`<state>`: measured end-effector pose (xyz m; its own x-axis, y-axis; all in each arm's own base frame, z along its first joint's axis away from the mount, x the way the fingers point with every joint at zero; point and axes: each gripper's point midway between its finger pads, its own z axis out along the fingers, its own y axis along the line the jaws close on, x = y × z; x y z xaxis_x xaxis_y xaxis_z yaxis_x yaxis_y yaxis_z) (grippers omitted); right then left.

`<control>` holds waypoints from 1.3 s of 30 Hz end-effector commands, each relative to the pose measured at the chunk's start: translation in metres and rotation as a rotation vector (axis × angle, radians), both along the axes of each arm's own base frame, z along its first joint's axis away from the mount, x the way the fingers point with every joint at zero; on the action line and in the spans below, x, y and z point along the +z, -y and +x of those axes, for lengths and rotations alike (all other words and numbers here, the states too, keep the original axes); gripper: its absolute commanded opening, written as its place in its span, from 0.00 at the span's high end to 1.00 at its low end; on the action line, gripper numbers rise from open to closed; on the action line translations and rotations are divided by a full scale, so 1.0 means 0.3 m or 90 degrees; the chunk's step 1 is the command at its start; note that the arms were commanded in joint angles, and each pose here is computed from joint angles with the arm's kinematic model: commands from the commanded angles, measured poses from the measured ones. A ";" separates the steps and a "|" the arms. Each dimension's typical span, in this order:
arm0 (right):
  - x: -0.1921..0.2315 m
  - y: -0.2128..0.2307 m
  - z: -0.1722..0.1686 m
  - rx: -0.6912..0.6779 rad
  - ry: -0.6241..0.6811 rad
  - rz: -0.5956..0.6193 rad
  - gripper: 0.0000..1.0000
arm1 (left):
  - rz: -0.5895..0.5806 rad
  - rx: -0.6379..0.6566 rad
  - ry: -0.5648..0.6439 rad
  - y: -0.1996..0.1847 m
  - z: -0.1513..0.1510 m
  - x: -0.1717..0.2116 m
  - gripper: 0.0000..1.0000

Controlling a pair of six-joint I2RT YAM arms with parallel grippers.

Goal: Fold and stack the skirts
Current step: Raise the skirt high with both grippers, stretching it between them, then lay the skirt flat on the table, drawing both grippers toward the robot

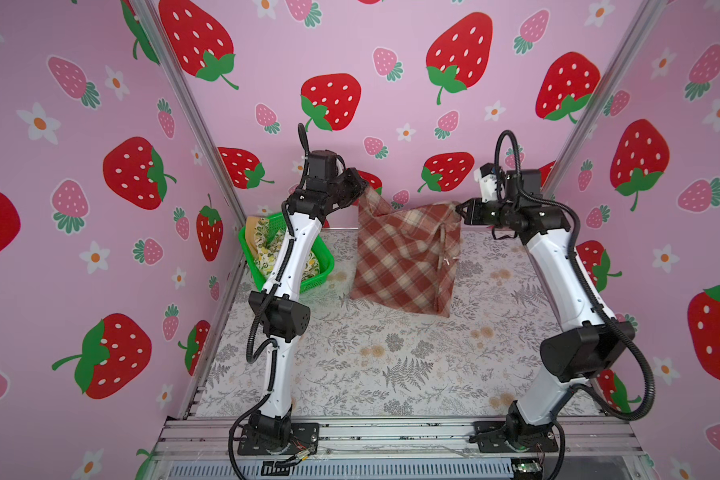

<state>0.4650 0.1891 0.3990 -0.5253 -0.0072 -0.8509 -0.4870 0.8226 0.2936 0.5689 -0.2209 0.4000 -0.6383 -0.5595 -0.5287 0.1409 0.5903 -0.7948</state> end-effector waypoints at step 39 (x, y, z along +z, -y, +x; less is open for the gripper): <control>-0.956 -0.168 -1.024 0.310 -0.407 -0.235 0.99 | 0.106 0.196 -0.164 -0.452 -0.996 -0.732 1.00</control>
